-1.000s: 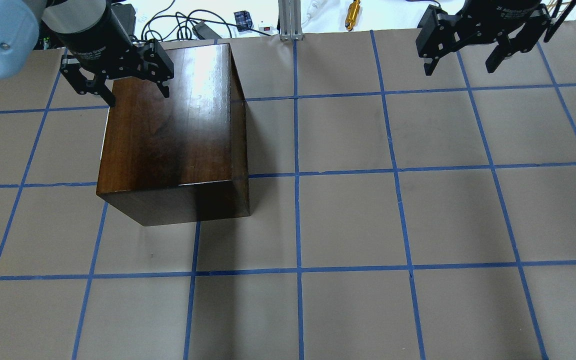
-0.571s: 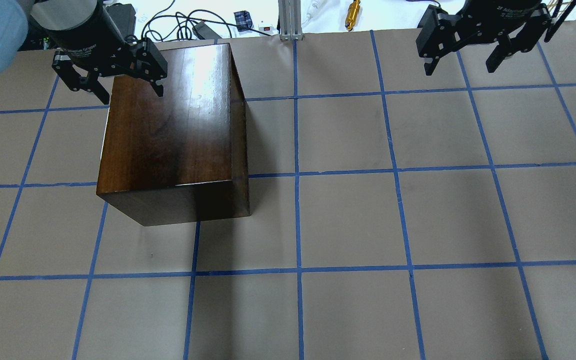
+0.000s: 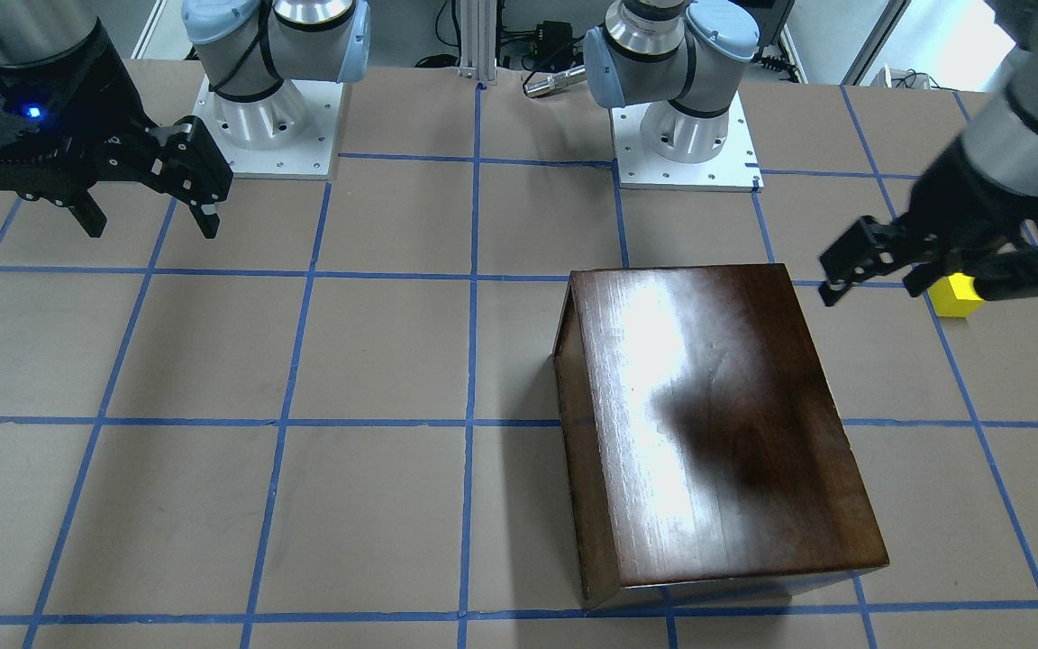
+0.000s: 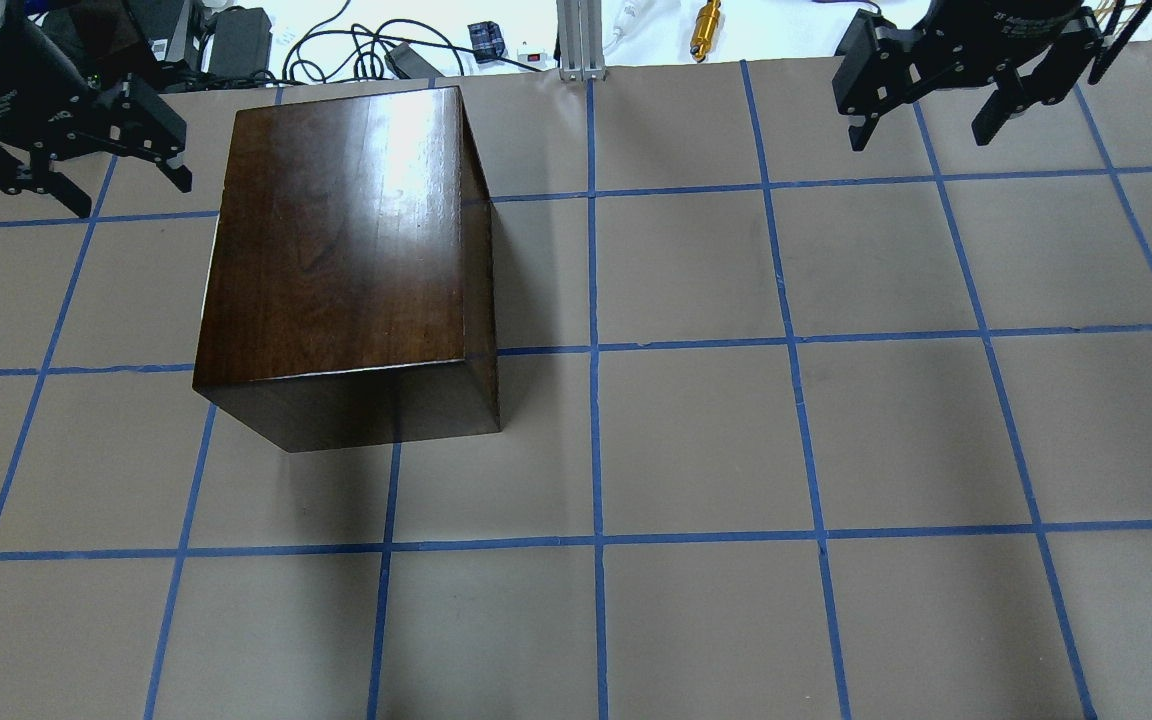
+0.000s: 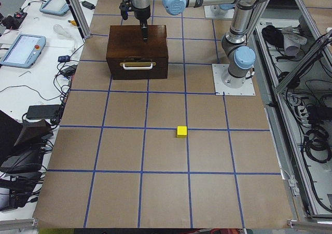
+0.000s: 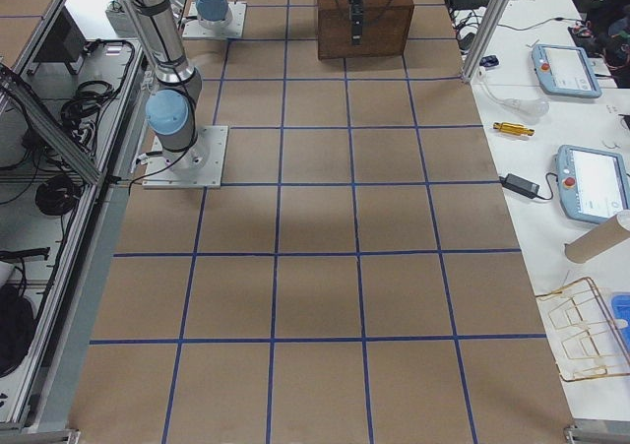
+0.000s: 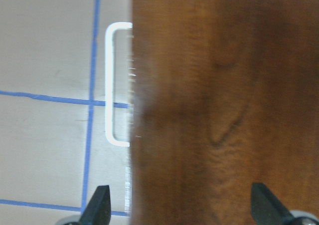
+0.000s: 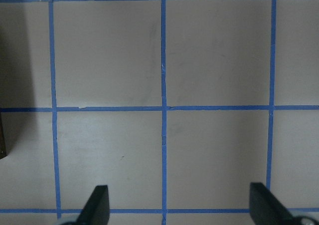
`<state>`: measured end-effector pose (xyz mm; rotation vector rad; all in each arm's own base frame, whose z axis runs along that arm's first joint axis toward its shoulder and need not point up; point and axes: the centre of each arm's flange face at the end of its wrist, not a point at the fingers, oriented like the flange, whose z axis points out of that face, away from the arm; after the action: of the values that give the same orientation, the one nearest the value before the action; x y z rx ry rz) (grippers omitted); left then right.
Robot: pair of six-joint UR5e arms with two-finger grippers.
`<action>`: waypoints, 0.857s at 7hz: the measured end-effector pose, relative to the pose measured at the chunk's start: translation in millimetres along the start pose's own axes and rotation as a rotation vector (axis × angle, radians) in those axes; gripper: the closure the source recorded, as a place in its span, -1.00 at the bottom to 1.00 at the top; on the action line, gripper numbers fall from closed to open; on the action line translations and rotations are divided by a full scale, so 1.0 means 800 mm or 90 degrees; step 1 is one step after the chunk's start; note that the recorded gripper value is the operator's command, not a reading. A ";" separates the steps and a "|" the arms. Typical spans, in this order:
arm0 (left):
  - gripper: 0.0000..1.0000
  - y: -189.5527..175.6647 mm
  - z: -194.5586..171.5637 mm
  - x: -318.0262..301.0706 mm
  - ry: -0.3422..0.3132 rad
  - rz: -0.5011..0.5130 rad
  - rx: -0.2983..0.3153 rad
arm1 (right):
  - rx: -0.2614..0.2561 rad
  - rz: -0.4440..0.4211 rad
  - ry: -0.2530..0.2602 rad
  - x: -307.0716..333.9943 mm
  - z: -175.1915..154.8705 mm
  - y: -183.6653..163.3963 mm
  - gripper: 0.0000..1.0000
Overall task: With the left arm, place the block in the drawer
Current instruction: 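Move the left gripper down beside the cabinet toward the white drawer handle, then hook the left gripper around the white drawer handle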
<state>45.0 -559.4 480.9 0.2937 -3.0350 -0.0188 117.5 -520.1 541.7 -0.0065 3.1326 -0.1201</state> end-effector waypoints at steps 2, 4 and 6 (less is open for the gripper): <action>-1.00 -0.029 0.033 -0.070 0.025 0.001 -0.017 | 0.000 0.000 0.000 0.000 0.000 0.000 -1.00; -1.00 -0.062 0.082 -0.104 0.051 0.008 -0.023 | 0.000 0.000 0.000 0.000 0.000 0.000 -1.00; -1.00 -0.079 0.129 -0.115 0.067 0.036 -0.041 | 0.000 0.000 0.000 0.000 0.000 0.000 -1.00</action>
<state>137.2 -603.7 368.1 0.1978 -2.9298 -0.0935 117.8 -519.9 541.8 -0.0073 3.1326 -0.1205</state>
